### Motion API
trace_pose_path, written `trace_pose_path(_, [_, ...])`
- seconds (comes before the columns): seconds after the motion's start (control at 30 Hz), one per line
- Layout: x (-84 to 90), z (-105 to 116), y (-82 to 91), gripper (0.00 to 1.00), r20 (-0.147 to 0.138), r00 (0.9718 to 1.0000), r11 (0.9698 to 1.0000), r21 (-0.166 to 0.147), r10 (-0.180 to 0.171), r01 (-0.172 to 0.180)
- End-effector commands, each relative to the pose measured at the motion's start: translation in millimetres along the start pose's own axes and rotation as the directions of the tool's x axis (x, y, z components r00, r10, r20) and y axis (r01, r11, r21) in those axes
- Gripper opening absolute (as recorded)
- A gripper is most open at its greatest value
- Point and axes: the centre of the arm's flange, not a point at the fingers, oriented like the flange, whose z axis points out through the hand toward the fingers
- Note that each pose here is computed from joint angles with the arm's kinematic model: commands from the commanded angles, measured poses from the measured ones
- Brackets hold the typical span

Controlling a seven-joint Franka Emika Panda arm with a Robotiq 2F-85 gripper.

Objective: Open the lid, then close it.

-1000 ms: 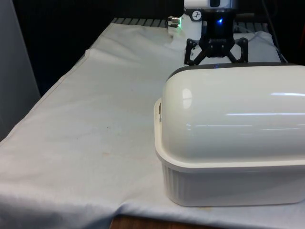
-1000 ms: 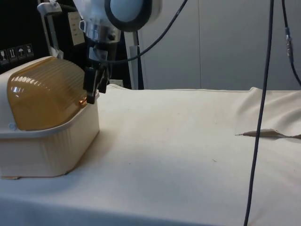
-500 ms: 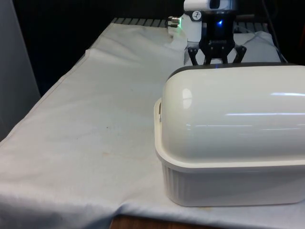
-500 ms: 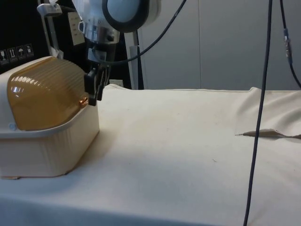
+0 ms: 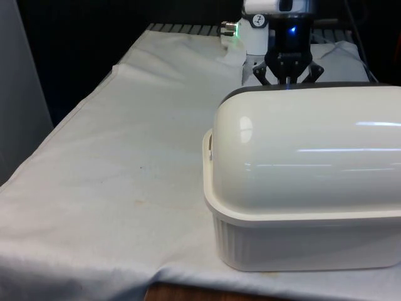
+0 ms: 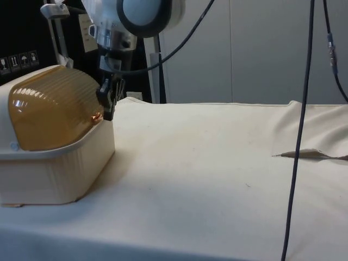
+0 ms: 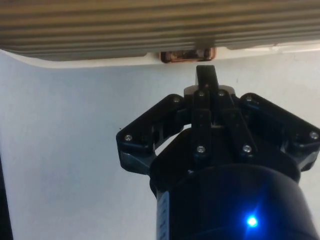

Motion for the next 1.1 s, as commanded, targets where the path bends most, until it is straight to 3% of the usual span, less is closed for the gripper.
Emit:
trace_pose_path(0.0, [1.4,1,-2.4,0.0,0.003,1.0,0.9999,0.01,0.005,-0.005])
trace_pose_path(0.13, [1.7,-1,-3.9,0.0,0.0,0.9999,0.9996,0.024,0.014,-0.014])
trace_pose_path(0.17, [0.4,0,-0.7,0.0,0.001,0.9999,0.9999,0.007,0.012,-0.012])
trace_pose_path(0.2, [0.8,0,-1.1,0.0,-0.001,0.9999,0.9999,0.009,0.013,-0.013])
trace_pose_path(0.23, [1.3,-1,-3.6,0.0,0.0,0.9999,0.9995,0.026,0.017,-0.017])
trace_pose_path(0.47, [0.7,3,-5.5,0.0,0.0,0.9994,0.9984,0.046,0.034,-0.034])
trace_pose_path(0.5, [-0.3,3,-1.7,0.0,0.003,0.9995,0.9992,0.023,0.033,-0.033])
trace_pose_path(0.53, [0.5,4,-6.5,0.0,0.001,0.9994,0.9982,0.049,0.035,-0.035])
trace_pose_path(0.7, [-1.0,7,-9.8,0.0,0.003,0.9988,0.9966,0.067,0.048,-0.049])
trace_pose_path(0.8, [-0.1,5,-8.4,0.0,0.003,0.9989,0.9968,0.064,0.047,-0.047])
trace_pose_path(0.83, [-1.5,6,-6.2,0.0,0.006,0.9989,0.9976,0.05,0.047,-0.047])
trace_pose_path(0.87, [-0.2,5,-7.9,0.0,0.004,0.9989,0.9969,0.063,0.047,-0.047])
trace_pose_path(1.07, [3.3,1,-13.7,0.0,-0.001,0.9991,0.997,0.065,0.042,-0.041])
